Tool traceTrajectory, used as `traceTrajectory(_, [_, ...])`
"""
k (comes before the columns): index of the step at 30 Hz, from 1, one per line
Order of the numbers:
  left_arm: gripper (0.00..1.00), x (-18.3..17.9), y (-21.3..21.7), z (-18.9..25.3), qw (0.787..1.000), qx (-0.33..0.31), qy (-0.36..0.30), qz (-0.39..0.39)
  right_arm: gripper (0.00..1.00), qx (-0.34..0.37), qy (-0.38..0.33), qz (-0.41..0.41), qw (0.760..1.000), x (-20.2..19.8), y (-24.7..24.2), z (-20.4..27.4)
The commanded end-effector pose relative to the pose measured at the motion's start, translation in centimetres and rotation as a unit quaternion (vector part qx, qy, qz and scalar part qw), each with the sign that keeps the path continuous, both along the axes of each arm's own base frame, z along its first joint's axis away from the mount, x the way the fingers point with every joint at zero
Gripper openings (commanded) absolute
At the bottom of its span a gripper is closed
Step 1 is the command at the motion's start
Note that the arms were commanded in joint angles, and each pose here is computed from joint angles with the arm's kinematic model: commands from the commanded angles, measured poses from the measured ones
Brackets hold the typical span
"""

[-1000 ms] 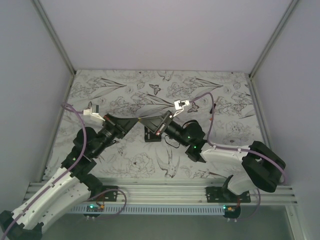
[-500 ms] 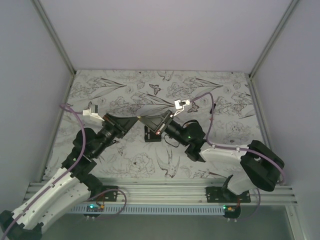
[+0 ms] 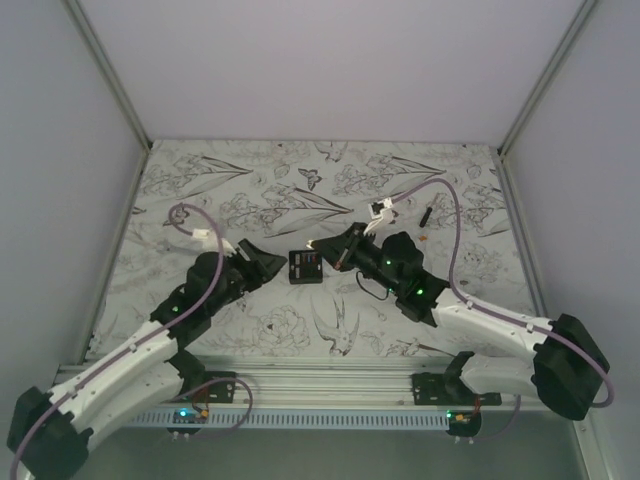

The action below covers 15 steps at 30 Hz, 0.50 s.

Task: Snap on the fuse box
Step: Pick up the fuse from the center of the board, then install the fuse at the fuse box base.

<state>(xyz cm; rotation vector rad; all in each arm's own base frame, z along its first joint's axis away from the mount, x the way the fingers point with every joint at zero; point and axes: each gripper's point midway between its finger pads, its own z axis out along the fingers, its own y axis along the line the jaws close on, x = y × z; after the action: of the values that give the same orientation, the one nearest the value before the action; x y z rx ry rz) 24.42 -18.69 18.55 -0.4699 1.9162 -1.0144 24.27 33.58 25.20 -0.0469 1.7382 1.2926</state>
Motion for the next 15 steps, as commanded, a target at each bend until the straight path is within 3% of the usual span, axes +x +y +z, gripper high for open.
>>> traceTrajectory(1, [0.58,0.7,0.4,-3.7,0.996,0.079,0.027,-0.013,0.00,-0.121,0.031,-0.055,0.991,1.4,-2.8,-3.5])
traceTrajectory(6, [0.65,1.9,-0.2,-5.9,0.987,0.143,0.048,-0.047,0.00,-0.209,0.055,-0.094,0.972,2.0,-5.2,-5.7])
traceTrajectory(15, [0.64,4.3,-0.1,-11.1,0.948,0.281,0.118,-0.095,0.00,-0.279,0.066,-0.107,0.952,2.7,-6.4,-7.8])
